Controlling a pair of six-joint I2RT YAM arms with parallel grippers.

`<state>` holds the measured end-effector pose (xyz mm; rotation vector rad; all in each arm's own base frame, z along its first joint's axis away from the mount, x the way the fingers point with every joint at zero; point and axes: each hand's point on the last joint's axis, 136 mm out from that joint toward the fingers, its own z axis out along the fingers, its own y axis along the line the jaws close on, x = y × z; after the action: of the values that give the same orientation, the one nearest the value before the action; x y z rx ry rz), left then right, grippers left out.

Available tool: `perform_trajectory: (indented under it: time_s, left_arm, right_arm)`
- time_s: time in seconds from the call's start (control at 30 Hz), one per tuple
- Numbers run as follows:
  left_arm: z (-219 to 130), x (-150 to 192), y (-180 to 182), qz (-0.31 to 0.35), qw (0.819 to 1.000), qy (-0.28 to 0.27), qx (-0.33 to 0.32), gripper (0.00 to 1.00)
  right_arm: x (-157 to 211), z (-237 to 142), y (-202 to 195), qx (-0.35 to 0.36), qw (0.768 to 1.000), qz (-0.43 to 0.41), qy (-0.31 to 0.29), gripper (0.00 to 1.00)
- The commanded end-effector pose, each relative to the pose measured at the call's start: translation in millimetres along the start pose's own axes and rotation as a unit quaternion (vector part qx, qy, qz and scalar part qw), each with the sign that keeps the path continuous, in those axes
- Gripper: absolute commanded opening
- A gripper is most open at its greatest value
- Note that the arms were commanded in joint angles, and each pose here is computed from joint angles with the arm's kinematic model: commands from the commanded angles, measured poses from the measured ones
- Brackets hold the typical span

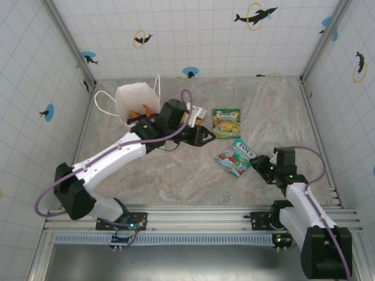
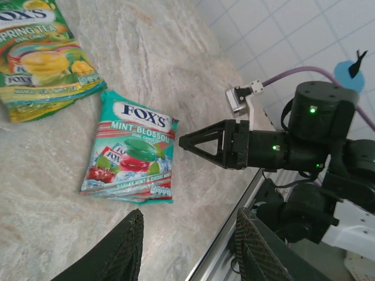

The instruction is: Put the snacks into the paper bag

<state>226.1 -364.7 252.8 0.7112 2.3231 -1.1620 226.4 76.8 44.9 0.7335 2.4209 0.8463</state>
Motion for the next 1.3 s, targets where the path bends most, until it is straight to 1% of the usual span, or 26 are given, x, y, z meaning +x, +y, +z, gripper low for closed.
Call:
perform_trajectory:
  time_s: [0.0,0.13,0.3,0.47,0.63,0.93,1.1,1.27]
  left_arm:
    - [20,-1,-1,0.012,1.0,0.01,-0.016,0.44]
    - [51,3,6,-0.007,1.0,0.023,-0.021,0.43]
    - [88,6,26,-0.039,0.997,0.052,-0.044,0.44]
    - [119,10,46,-0.053,0.993,0.076,-0.068,0.49]
    - [143,26,69,-0.065,0.989,0.1,-0.089,0.51]
    - [167,48,97,-0.081,0.982,0.125,-0.116,0.53]
    - [175,57,108,-0.085,0.979,0.135,-0.126,0.54]
    - [180,63,111,-0.091,0.977,0.148,-0.125,0.54]
  right_arm:
    - [12,0,0,-0.015,1.0,-0.008,0.023,0.49]
    - [18,1,-7,-0.015,1.0,-0.004,0.024,0.49]
    - [23,3,-11,-0.019,1.0,0.002,0.023,0.49]
    - [27,4,-12,-0.025,0.999,0.009,0.026,0.49]
    - [30,5,-14,-0.022,0.999,0.01,0.033,0.48]
    - [35,9,-12,-0.02,0.999,-0.005,0.04,0.5]
    - [41,13,-10,-0.014,0.999,-0.018,0.049,0.51]
    - [47,15,-9,-0.013,0.998,-0.024,0.062,0.51]
